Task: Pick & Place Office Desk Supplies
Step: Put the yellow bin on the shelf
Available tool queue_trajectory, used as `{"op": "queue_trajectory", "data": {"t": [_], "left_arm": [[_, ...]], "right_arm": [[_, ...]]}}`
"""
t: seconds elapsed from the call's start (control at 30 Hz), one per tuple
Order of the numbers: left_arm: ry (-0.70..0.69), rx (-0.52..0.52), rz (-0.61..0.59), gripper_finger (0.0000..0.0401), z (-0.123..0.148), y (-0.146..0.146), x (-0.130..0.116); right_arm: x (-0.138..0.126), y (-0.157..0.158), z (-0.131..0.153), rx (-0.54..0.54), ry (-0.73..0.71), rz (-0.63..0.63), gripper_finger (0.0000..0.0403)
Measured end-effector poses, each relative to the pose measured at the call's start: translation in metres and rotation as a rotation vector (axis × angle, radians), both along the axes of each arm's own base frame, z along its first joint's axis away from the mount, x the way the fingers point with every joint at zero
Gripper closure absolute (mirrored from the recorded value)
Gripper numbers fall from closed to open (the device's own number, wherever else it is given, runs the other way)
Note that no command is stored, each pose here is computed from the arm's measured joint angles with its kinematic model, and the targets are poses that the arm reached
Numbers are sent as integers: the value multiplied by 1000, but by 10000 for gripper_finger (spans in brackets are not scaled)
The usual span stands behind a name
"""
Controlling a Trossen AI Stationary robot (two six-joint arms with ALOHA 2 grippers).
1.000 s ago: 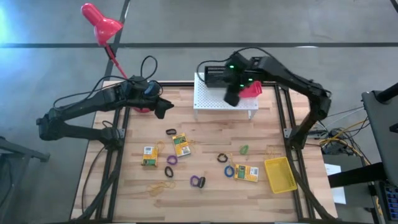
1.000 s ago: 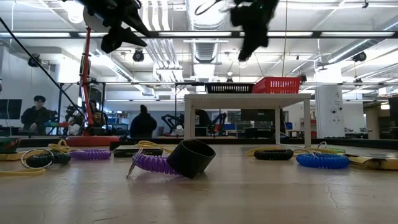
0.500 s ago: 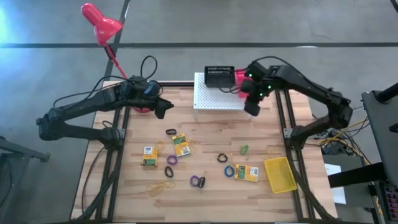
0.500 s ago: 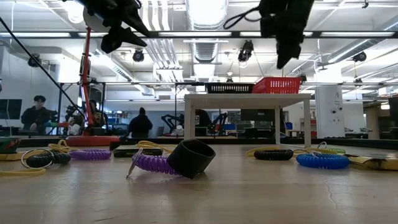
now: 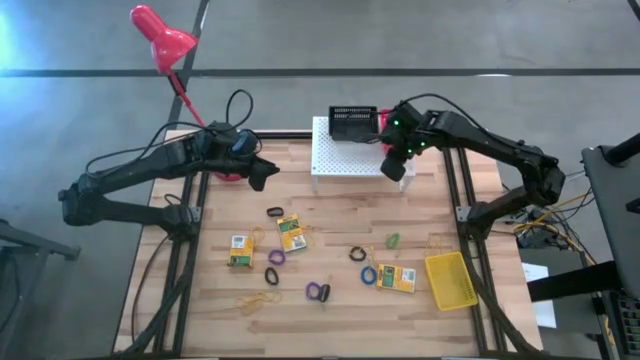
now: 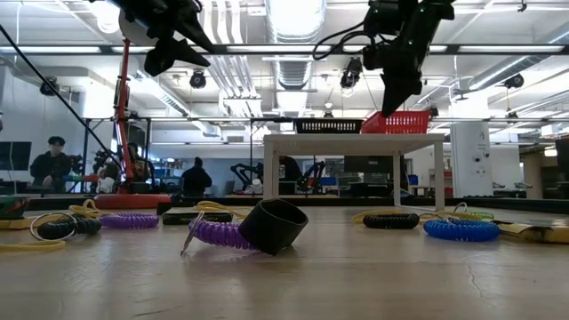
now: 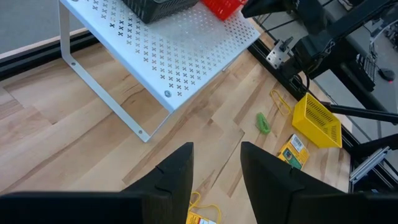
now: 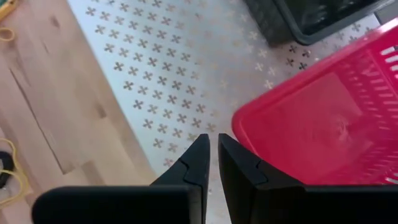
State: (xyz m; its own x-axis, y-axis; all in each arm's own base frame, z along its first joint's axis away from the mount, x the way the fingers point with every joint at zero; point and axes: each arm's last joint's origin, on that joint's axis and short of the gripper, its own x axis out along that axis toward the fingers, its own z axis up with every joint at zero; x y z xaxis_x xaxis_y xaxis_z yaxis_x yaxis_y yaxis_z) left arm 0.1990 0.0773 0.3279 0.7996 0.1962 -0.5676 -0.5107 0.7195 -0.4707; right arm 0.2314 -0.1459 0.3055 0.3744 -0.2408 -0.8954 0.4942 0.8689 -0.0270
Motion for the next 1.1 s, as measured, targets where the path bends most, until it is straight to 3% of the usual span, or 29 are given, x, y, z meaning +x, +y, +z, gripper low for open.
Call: {"op": "queue_trajectory", "data": {"t": [0.5,0.7,0.8,0.9,1.1], "left_arm": [[0,0,0,263,0,0,0],[0,0,0,263,0,0,0],[0,0,0,263,0,0,0],[0,0,0,263,0,0,0],[2,6,-4,263,0,0,0]], "right_arm": [[2,-2,4,-38,-35,25,371],[-10,13,21,-22,-111,-16,371],[-22,33,33,79,-168,-37,371],[-35,57,40,277,-190,-66,371],[-54,114,24,611,-55,-172,357]]}}
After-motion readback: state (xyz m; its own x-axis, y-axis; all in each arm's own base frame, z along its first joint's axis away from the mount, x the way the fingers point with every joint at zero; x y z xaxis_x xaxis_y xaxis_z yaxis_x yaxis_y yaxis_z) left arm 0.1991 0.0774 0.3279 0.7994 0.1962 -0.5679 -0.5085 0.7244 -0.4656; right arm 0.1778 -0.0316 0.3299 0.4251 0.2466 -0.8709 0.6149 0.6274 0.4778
